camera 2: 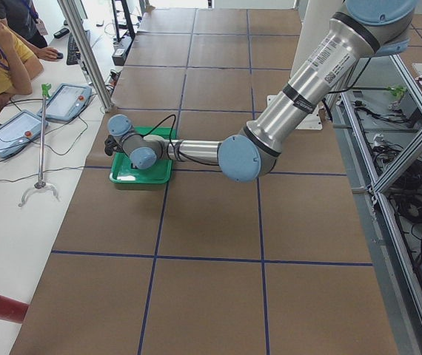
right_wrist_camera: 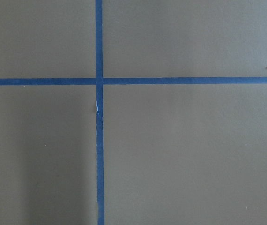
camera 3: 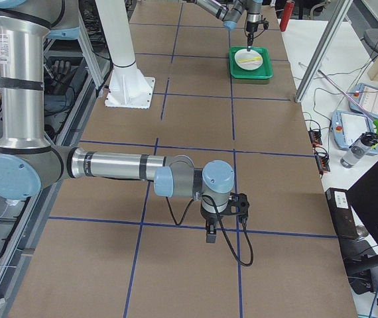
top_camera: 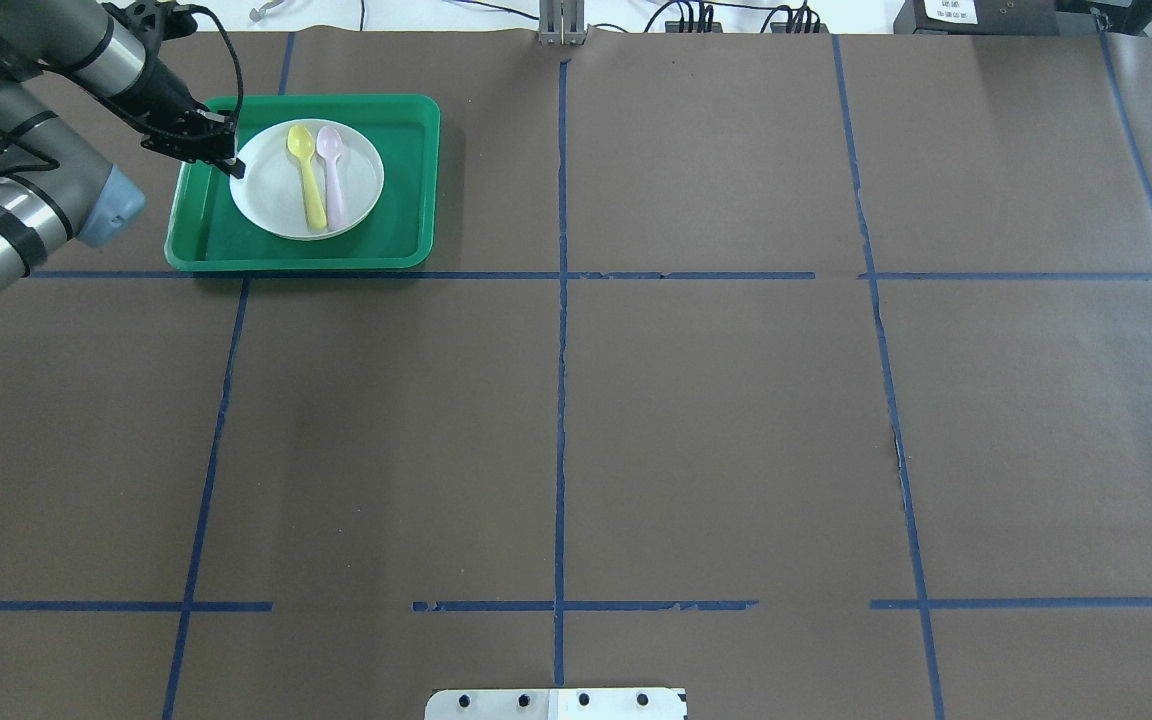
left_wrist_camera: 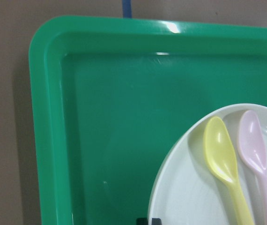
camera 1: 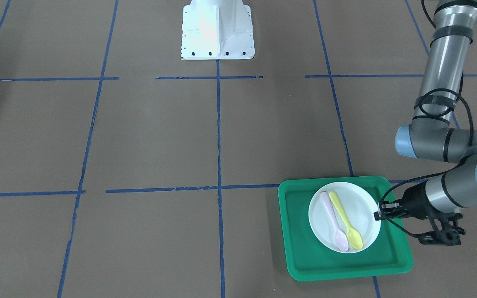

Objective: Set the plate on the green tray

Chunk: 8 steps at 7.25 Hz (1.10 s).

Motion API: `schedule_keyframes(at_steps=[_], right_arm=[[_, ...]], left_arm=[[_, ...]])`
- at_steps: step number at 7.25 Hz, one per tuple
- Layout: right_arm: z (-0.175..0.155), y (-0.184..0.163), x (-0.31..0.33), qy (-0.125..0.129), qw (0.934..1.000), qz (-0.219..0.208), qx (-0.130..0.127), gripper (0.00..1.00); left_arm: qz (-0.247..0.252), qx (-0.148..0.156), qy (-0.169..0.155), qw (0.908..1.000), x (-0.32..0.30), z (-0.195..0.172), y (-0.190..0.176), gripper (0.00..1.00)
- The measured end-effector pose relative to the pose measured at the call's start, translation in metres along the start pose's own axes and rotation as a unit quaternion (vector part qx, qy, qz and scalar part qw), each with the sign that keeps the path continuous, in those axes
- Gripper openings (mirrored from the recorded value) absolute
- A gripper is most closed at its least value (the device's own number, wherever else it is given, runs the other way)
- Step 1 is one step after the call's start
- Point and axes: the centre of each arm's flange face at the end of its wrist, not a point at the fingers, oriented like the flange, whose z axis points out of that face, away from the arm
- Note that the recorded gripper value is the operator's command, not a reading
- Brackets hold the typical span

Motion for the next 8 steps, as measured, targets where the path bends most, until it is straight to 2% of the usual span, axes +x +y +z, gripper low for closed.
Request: schedule_keyframes(at_steps=[2,3,5,6,8], right_arm=[[0.000,0.000,0.000,0.001,1.0000,0.000,0.000,1.00],[0.000,0.000,0.000,0.000,1.0000,0.000,0.000,1.00],[0.000,0.000,0.000,0.000,1.0000,0.000,0.000,1.00],[0.000,0.000,0.000,0.000,1.0000,0.000,0.000,1.00],[0.000,0.000,0.000,0.000,1.0000,0.000,0.000,1.00]], left_arm=[[-0.005,-0.003,-0.002,1.0000,0.004,0.007,0.000,1.00],[-0.016,0.004,0.000,0.9999,0.004,-0.004,-0.001,1.00],[-0.048,0.017,-0.007,0.9987,-0.008,-0.051,0.020,1.00],[-0.062,0.017,-0.024,0.9976,-0.017,-0.087,0.039,1.00],[-0.035,0.011,-0.076,0.9965,-0.049,-0.160,0.087,1.00]])
